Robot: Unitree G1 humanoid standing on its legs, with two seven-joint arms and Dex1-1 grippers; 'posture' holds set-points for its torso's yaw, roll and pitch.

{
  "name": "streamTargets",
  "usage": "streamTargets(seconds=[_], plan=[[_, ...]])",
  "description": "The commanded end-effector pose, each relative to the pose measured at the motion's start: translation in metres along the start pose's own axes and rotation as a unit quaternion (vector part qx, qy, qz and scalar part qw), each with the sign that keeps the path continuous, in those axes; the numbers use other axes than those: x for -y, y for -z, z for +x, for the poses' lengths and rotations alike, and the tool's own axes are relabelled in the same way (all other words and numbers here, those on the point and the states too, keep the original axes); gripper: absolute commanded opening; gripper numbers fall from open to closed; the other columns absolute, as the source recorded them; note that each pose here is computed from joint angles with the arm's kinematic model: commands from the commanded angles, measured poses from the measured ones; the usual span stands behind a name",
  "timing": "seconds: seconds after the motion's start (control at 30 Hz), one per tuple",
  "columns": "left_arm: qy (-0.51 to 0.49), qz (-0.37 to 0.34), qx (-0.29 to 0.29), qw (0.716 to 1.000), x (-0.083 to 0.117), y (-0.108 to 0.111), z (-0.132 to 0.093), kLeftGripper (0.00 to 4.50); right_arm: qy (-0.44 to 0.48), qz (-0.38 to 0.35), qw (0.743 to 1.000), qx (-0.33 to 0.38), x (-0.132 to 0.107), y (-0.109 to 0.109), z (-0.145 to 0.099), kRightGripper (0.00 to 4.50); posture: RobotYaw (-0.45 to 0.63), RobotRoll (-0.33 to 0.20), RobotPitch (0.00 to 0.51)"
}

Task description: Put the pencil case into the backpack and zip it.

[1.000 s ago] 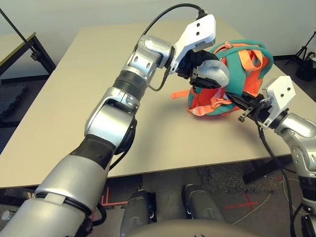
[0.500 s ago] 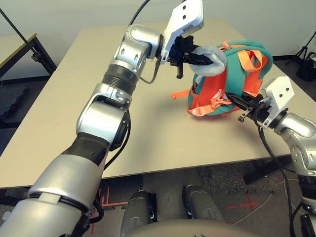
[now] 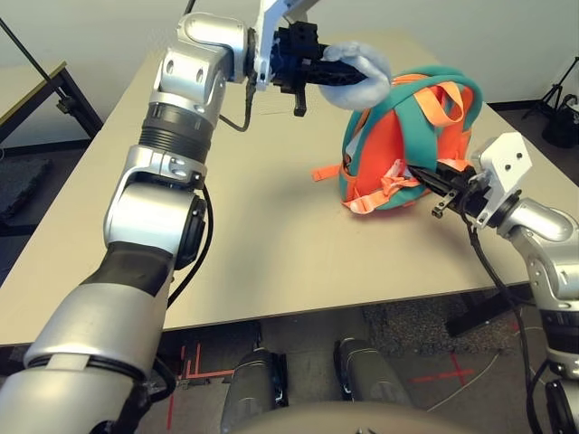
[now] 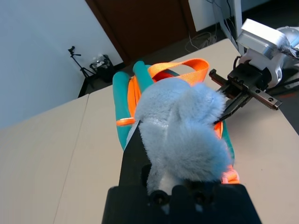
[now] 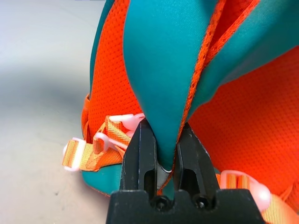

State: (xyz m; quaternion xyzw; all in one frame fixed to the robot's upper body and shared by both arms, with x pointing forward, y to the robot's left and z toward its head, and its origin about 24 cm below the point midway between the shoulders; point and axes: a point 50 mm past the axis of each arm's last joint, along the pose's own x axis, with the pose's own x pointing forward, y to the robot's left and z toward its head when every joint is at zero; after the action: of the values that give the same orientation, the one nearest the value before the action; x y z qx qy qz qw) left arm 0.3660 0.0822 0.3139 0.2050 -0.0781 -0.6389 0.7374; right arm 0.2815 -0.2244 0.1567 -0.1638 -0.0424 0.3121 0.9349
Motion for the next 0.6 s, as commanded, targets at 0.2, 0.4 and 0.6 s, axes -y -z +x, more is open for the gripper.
streamTargets(seconds=[0.2,0.4,0.6], plan=[[0.006,-0.025,0.001,1.0,0.011,0.021,0.003,0.29,0.0,0.003,1.0,0.022,0.003,-0.009,0.003,0.16,-0.26,0.0,0.0],[0.043,-0.072,-0.001,0.996,0.038,0.05,0.025,0.29,-0.004,0.005,1.0,0.019,0.001,-0.007,0.005,0.16,-0.26,0.0,0.0],[0.008,-0.094,-0.019,0.995,0.037,0.068,0.014,0.29,-0.004,0.005,1.0,0.017,0.0,-0.007,0.005,0.16,-0.27,0.0,0.0]])
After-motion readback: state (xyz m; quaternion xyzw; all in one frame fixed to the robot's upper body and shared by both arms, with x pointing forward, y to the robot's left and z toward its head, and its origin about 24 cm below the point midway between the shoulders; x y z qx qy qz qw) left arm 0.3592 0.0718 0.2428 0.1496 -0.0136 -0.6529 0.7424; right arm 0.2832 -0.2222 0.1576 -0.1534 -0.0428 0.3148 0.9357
